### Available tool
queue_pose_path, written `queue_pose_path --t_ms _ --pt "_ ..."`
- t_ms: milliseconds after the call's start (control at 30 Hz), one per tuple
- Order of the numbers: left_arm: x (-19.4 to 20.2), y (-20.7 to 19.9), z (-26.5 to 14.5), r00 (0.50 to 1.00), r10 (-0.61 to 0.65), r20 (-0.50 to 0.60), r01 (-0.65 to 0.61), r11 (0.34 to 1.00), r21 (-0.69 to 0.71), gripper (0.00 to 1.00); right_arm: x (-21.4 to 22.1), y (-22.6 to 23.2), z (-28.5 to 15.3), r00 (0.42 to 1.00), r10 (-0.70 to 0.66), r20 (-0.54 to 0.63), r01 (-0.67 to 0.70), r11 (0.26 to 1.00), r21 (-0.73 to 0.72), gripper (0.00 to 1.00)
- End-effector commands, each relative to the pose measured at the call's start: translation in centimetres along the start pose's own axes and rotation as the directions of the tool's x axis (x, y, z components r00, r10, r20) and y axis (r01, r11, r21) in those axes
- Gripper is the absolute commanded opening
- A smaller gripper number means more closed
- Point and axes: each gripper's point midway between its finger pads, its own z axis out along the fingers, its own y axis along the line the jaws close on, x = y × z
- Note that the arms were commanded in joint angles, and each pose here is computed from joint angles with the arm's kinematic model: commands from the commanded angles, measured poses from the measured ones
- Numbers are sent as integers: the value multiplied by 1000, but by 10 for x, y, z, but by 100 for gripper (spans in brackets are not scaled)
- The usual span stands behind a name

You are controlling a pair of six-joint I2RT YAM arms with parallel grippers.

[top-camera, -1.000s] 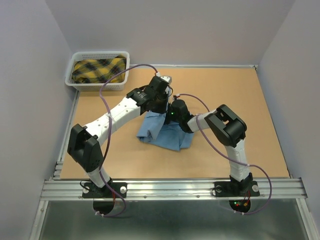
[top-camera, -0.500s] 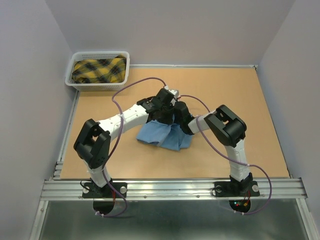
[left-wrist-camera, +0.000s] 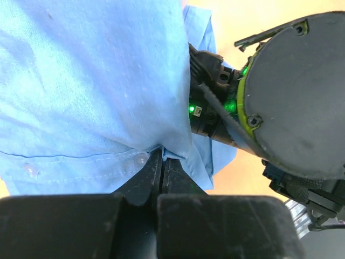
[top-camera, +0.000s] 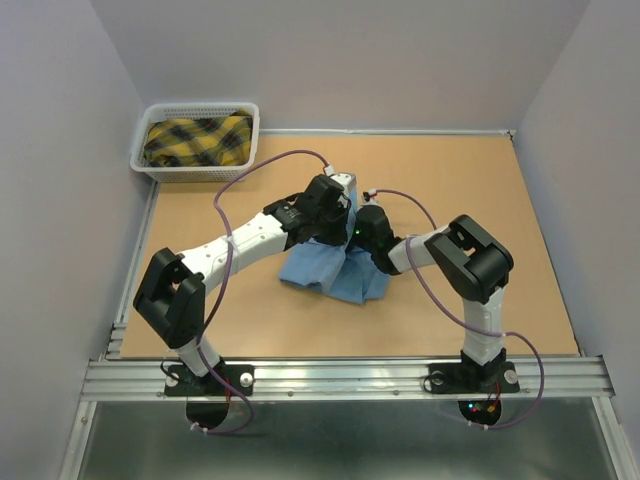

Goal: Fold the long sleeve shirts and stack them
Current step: Fold the shirt

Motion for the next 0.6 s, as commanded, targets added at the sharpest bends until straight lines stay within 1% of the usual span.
queue_pose_path --t_ms 0,200,567 --pt "-22 -5 -12 995 -2 99 1 1000 19 0 -17 9 -8 997 -59 55 60 998 -11 67" --pt "-20 -3 -14 994 -4 109 2 1000 22 0 -23 5 -5 996 -57 66 57 998 0 66" --pt "-30 -3 -18 991 4 135 -6 1000 15 0 -63 -12 -21 986 -29 163 22 999 46 64"
